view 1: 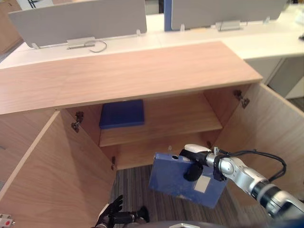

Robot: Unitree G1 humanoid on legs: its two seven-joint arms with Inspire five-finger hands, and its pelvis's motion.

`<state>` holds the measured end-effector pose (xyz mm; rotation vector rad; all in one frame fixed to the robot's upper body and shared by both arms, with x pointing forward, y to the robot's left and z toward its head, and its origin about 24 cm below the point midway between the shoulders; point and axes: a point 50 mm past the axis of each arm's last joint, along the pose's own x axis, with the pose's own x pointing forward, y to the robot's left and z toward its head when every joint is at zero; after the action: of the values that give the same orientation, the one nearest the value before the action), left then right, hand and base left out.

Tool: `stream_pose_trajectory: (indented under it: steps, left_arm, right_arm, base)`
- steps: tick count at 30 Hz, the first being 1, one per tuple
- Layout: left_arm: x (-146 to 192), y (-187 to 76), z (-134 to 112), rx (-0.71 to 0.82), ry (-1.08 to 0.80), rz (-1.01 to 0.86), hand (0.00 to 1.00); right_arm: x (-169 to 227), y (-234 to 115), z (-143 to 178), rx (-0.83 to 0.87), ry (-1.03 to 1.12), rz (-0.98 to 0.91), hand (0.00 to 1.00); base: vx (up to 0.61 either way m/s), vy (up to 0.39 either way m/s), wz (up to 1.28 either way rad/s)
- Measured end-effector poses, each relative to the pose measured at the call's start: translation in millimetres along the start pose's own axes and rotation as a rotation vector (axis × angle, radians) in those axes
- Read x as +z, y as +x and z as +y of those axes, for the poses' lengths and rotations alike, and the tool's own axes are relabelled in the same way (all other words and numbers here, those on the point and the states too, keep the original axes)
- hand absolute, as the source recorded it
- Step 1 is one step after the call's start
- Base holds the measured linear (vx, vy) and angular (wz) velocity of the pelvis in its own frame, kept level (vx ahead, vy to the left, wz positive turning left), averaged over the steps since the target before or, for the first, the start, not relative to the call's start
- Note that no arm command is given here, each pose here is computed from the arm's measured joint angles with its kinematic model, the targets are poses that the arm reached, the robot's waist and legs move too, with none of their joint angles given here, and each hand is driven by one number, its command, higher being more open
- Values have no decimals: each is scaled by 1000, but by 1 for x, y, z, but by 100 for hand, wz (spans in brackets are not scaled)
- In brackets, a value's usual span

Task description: Walk over to the cabinet, pick up the folder, carry it to the office cabinet, place the folder inside the office cabinet, then close the office cabinet door

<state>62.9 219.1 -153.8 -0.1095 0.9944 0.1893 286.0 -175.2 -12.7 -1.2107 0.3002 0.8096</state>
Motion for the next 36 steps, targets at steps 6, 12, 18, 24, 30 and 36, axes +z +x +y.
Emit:
stream_pose_trajectory:
  steps: [6,12,18,24,30,36]
  left_arm:
    - [-21,-6,26,230,-176,115,100]
    - [-50,-13,6,217,-233,246,100]
    - [-5,7,-17,134,-228,92,100]
    - [16,11,-20,145,-226,10,100]
    - [20,12,-24,140,-232,-4,100]
    - [31,15,-30,127,-257,-35,100]
  right_arm:
    - [19,21,-33,-181,43,10,0]
    - [-11,10,-76,-545,786,43,0]
    - [22,-4,-148,-837,1691,-424,0]
    - [54,-48,-213,-946,1955,-887,0]
    - [65,-75,-249,-1004,2014,-1044,0]
    - [64,-122,-299,-1066,2056,-1217,0]
  base:
    - [-83,15,-1]
    - [-5,22,40]
    - [-41,-98,27]
    - [-67,-43,43]
    - [-81,64,31]
    - [-99,65,20]
